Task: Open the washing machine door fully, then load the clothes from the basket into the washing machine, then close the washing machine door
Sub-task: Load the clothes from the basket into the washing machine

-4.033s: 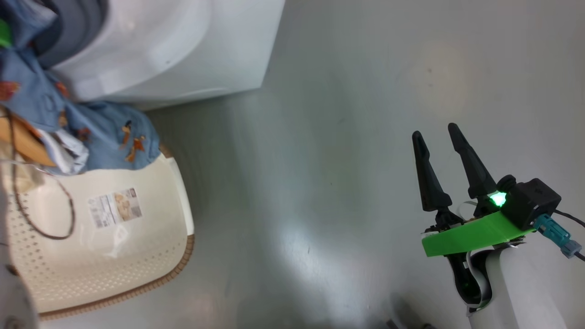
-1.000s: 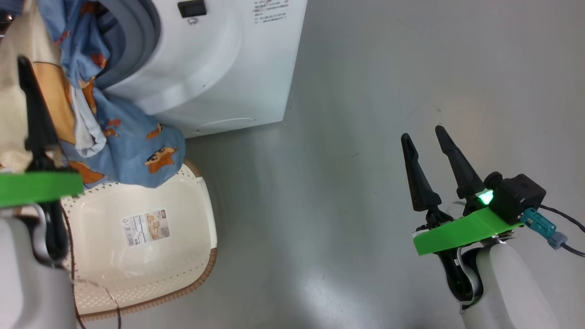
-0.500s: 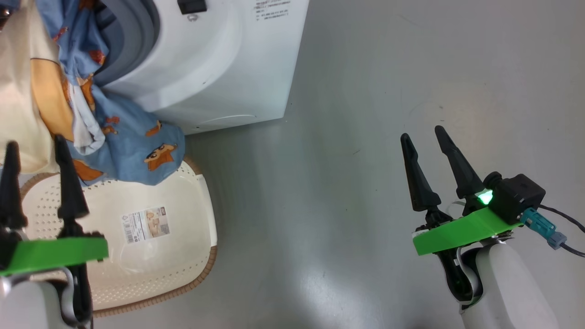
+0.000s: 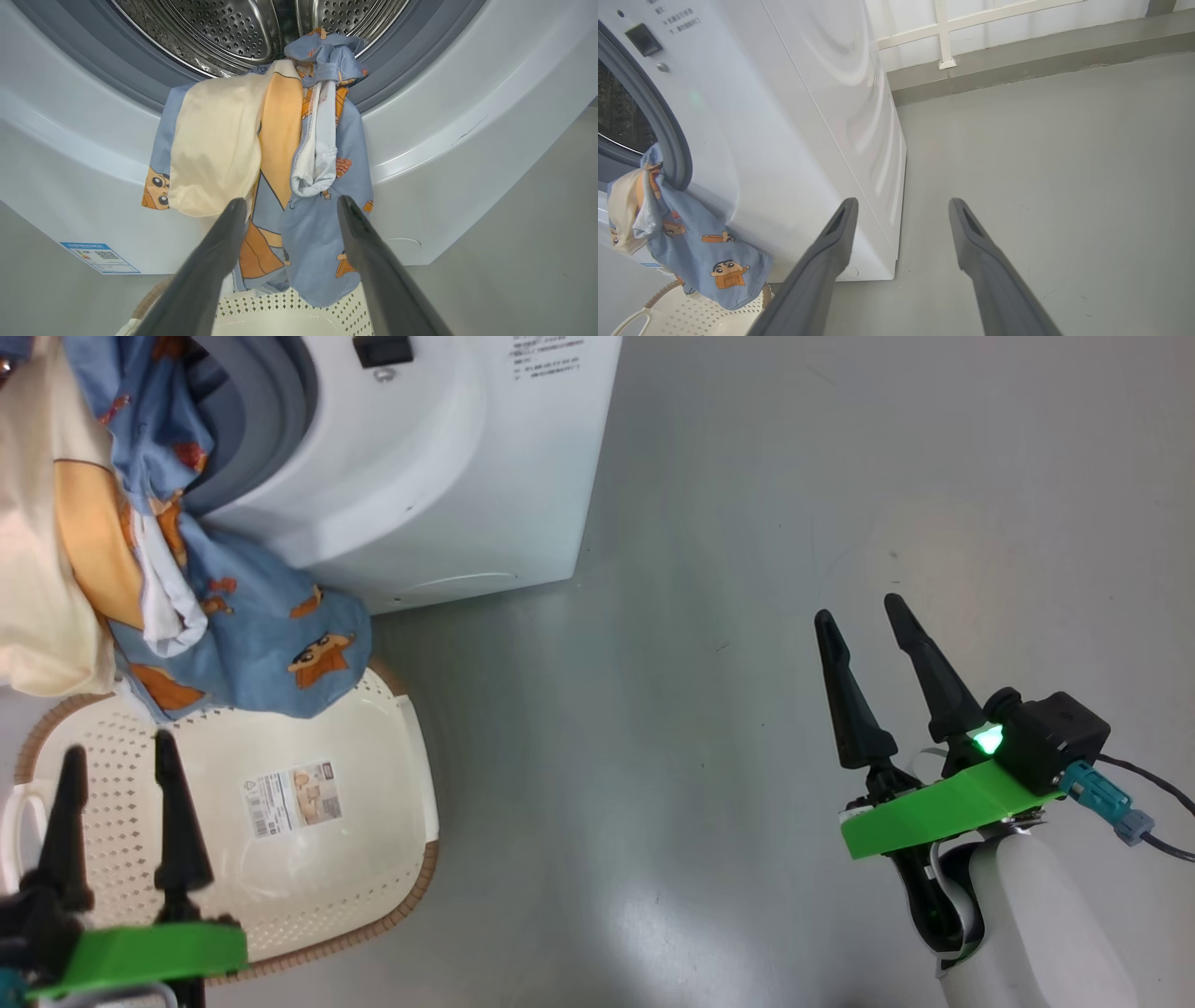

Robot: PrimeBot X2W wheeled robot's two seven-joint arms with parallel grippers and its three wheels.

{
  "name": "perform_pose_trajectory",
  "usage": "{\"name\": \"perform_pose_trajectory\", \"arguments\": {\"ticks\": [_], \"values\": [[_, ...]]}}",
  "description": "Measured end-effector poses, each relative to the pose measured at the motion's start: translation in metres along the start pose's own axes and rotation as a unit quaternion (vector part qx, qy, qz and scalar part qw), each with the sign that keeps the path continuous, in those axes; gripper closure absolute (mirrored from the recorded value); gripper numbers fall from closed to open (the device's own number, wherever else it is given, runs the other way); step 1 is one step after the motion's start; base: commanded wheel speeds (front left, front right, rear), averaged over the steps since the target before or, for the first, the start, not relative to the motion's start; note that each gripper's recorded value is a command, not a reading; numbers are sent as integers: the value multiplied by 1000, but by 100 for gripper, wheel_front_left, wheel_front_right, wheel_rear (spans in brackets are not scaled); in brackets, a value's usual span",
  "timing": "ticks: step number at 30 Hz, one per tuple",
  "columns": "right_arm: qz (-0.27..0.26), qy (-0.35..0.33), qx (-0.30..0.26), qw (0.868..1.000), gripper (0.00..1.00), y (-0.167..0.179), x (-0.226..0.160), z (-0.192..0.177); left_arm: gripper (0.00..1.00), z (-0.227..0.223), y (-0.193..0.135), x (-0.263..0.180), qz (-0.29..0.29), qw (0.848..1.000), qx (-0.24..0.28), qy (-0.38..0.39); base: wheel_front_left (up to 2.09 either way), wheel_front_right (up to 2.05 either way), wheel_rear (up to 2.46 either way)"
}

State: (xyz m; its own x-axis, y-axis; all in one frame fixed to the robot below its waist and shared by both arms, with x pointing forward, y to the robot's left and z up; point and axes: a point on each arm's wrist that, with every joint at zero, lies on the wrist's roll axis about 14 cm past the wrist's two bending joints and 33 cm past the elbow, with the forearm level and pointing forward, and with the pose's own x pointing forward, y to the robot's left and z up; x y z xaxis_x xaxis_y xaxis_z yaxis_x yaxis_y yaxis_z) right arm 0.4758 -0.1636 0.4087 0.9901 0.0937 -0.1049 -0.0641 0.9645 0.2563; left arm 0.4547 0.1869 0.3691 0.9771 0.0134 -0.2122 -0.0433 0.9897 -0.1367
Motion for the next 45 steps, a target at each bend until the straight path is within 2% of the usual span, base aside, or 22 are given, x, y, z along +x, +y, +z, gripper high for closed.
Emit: {"name": "perform_pose_trajectory", "arguments": {"ticks": [10,21,27,33,45], "values": [[1,-2,1,1000,0,1,1,1,0,-17,9,-31,26,999,-9,34,0,0,0],[1,-1,1,1000,0,1,0,1,0,-18,4,-32,25,999,-19,36,0,0,0],[-3,3,1,1000,0,-2,0,-2,0,-35,-2,-33,20,997,-33,61,0,0,0],[-5,10,2,1000,0,-4,1,-9,0,-50,-8,-16,13,996,-52,77,0,0,0],[-14,30,-1,999,0,-12,1,-25,0,-74,-17,30,-8,994,-40,99,0,0,0]]}}
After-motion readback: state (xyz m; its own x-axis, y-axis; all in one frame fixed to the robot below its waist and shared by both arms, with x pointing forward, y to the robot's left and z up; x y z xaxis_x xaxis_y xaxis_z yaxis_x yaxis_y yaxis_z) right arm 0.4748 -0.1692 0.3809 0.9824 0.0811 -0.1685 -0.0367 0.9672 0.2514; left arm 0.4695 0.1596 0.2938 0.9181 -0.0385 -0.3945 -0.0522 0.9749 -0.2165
